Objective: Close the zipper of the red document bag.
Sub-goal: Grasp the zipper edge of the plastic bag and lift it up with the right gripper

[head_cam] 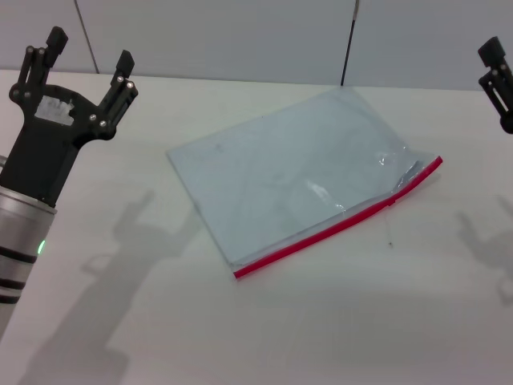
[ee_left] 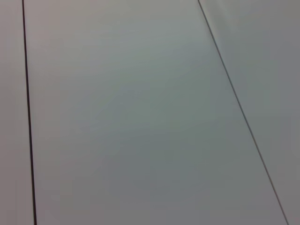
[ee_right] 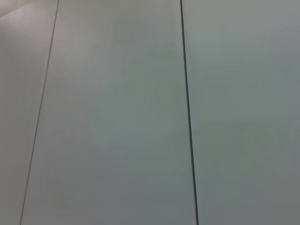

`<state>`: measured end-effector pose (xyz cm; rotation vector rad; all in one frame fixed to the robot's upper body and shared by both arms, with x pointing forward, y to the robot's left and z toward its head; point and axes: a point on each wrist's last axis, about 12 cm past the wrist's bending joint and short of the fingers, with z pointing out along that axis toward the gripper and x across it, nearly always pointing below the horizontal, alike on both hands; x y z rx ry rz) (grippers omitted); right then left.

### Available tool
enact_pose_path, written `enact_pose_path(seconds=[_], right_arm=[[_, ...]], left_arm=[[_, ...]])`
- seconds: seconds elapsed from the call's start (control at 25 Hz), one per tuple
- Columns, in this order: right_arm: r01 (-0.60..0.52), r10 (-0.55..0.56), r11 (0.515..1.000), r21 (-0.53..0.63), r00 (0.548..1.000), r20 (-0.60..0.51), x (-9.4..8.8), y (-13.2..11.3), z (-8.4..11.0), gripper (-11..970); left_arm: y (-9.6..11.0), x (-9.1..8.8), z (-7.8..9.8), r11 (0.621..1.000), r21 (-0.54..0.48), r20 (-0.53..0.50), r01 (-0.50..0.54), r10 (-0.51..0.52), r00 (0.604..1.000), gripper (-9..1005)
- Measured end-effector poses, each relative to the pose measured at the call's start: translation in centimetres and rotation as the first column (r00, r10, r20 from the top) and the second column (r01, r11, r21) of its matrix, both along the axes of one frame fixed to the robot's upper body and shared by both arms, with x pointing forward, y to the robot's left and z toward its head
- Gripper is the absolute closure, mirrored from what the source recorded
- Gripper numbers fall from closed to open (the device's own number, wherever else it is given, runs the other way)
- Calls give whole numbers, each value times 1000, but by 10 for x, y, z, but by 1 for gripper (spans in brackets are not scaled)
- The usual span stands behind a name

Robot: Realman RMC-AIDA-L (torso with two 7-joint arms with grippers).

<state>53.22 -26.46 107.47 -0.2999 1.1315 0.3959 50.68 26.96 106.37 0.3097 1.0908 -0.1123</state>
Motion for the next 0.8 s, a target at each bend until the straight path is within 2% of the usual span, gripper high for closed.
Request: enact_pose_path(seconds=[0.56, 0.8], right_arm=[[-3, 3, 1000, 1, 1000, -7, 2, 1, 0, 209], [-28, 41, 997, 77, 984, -171, 18, -4, -6, 213]], left_arm=[[0, 0, 0, 1000, 0, 1, 1, -1, 1000, 153], [0, 1, 0, 1000, 1, -2, 0, 0, 1000, 153]])
